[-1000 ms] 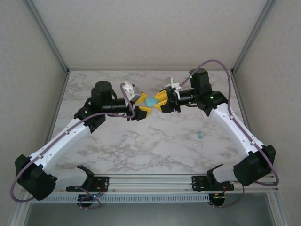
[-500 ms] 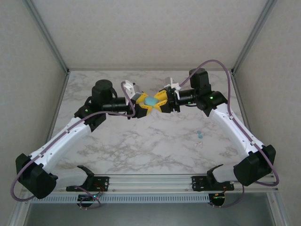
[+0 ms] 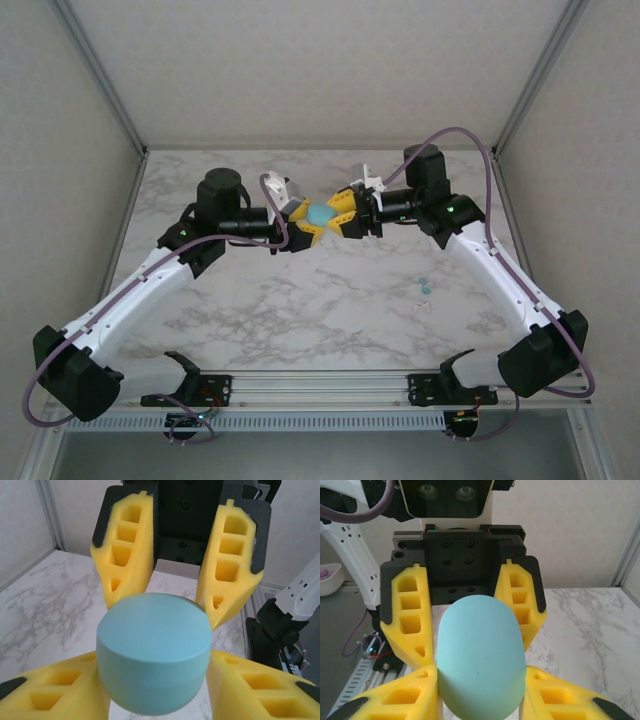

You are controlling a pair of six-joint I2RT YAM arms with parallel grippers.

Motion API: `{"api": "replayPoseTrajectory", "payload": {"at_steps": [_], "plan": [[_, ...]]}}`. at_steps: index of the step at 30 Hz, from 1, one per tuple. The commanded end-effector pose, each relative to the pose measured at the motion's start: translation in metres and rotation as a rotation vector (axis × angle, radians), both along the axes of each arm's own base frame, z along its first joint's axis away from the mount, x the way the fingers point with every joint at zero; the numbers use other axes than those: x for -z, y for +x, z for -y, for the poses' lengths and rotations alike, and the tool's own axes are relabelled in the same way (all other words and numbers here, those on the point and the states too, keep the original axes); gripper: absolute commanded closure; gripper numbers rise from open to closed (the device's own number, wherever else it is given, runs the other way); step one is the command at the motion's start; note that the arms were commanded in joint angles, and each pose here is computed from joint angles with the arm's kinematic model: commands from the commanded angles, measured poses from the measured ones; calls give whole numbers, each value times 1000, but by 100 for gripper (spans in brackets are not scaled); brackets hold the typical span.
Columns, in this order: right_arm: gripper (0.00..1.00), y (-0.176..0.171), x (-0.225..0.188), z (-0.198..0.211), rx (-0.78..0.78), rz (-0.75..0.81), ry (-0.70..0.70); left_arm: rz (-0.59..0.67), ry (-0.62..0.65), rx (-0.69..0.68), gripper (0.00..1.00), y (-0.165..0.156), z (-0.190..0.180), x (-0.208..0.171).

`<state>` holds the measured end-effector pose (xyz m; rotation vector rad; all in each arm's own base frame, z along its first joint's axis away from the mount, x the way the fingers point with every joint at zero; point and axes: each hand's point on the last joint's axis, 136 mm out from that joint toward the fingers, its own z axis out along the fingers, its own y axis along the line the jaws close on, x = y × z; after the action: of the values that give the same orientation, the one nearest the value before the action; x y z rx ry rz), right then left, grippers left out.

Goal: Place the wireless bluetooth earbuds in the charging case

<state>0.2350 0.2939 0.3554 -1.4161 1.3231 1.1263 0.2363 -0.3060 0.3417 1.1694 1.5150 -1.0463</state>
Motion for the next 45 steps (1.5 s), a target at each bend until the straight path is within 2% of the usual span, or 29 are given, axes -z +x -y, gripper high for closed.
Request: {"api": "replayPoseTrajectory", "payload": {"at_steps": [1,6,10,15,18,23,25,31,36,45], "plan": [[64,-5,-5,0,-6,19,12,8,-22,34,52,-4,4,-12],[63,-4,-4,1,-2,23,11,7,-58,39,47,-4,7,-19],[63,-5,-3,1,-5,28,9,-3,-65,41,46,-3,8,-19],[63,-5,-5,0,-8,29,18,-14,-53,44,52,-5,8,-15],[63,-5,-8,0,-4,29,24,-13,-42,49,52,-6,8,-13],[63,-5,-6,0,-6,21,20,-7,-41,49,65,-6,8,-14],[63,-4,-5,0,-1,18,16,-7,-39,48,66,-6,7,-13],[53,1,-6,1,37,-2,5,7,-41,44,73,-7,6,-14],[45,14,-6,6,128,-63,8,24,-47,56,77,-14,3,-12],[37,28,-12,10,195,-190,25,43,-55,61,78,-18,2,-9]]}}
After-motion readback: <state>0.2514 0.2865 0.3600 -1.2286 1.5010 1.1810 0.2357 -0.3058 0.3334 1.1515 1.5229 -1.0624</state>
